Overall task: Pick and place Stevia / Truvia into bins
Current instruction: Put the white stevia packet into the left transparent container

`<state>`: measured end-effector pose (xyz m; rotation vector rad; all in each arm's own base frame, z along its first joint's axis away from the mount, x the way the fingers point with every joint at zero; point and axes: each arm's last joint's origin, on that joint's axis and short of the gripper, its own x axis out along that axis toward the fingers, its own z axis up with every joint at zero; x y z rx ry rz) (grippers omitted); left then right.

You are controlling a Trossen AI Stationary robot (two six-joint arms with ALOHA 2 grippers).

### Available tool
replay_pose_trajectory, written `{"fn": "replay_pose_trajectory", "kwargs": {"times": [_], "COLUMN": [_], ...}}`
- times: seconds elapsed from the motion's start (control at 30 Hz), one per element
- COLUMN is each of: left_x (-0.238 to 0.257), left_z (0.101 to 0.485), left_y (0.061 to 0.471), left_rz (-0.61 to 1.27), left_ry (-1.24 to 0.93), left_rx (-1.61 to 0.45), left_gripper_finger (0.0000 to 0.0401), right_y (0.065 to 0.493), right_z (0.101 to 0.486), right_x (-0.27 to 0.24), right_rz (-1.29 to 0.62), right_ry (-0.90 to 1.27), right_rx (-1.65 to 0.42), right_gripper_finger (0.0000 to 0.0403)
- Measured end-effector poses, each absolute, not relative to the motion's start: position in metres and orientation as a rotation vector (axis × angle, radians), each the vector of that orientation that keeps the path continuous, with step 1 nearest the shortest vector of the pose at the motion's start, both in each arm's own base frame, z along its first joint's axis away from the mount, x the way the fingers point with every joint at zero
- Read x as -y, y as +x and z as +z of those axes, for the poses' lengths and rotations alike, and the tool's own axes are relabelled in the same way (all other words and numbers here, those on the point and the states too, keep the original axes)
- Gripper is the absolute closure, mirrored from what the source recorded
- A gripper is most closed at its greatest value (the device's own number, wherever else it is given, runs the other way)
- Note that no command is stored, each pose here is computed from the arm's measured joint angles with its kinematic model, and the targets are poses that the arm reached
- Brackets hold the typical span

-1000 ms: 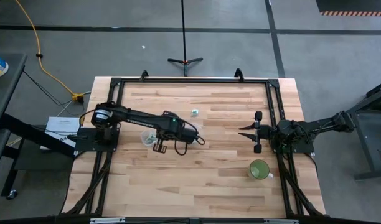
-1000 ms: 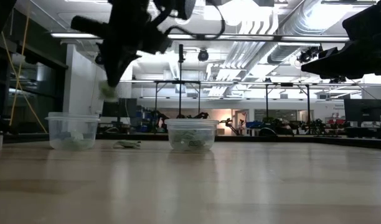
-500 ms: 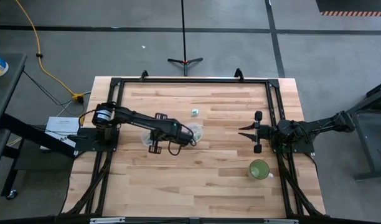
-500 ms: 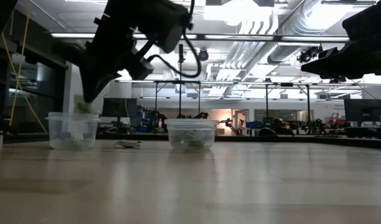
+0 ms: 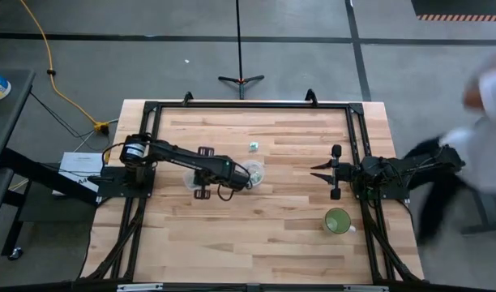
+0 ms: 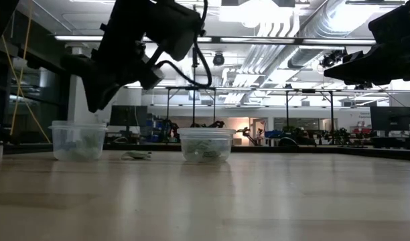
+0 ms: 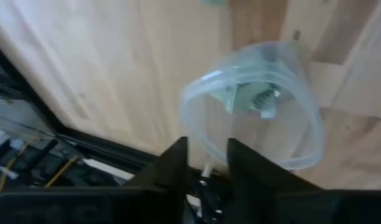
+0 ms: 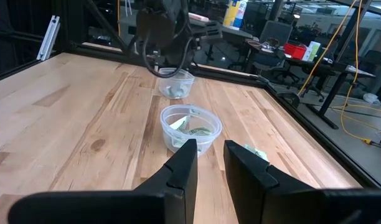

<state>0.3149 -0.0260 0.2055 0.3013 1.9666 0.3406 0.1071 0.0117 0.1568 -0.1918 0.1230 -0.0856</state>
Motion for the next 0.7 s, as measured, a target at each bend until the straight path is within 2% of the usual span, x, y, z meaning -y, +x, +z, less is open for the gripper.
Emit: {"fn": "replay_pose_trajectory", "kwargs": {"times": [0.17,0.33,0.5,0.7], "left_x": [0.022,0.004,-0.019,-0.038], "left_z": [0.215,0.212,0.200,0.184], "left_y": [0.323,0.344,0.356,0.351], "left_rz": [0.366,0.368,0.278,0.204], "left_ry": [0.299,0.118,0.040,-0.011], "left_rx": [-1.900,-1.716,-1.644,-1.651], "left_gripper_finger": [0.0171,0.0113,0.0097,0.0110], "right_y": [0.107,0.107,0.107,0.107], "right_z": [0.157,0.157,0.157,0.157], "right_x": [-0.012,-0.012,-0.012,-0.012], "right_rz": [-0.085,-0.085,-0.085,-0.085], "right_ry": [-0.192,-0.192,-0.187,-0.190], "right_rx": [-0.123,-0.122,-0.122,-0.125], "right_gripper_finger": [0.0331,0.0331,0.0331,0.0331]}}
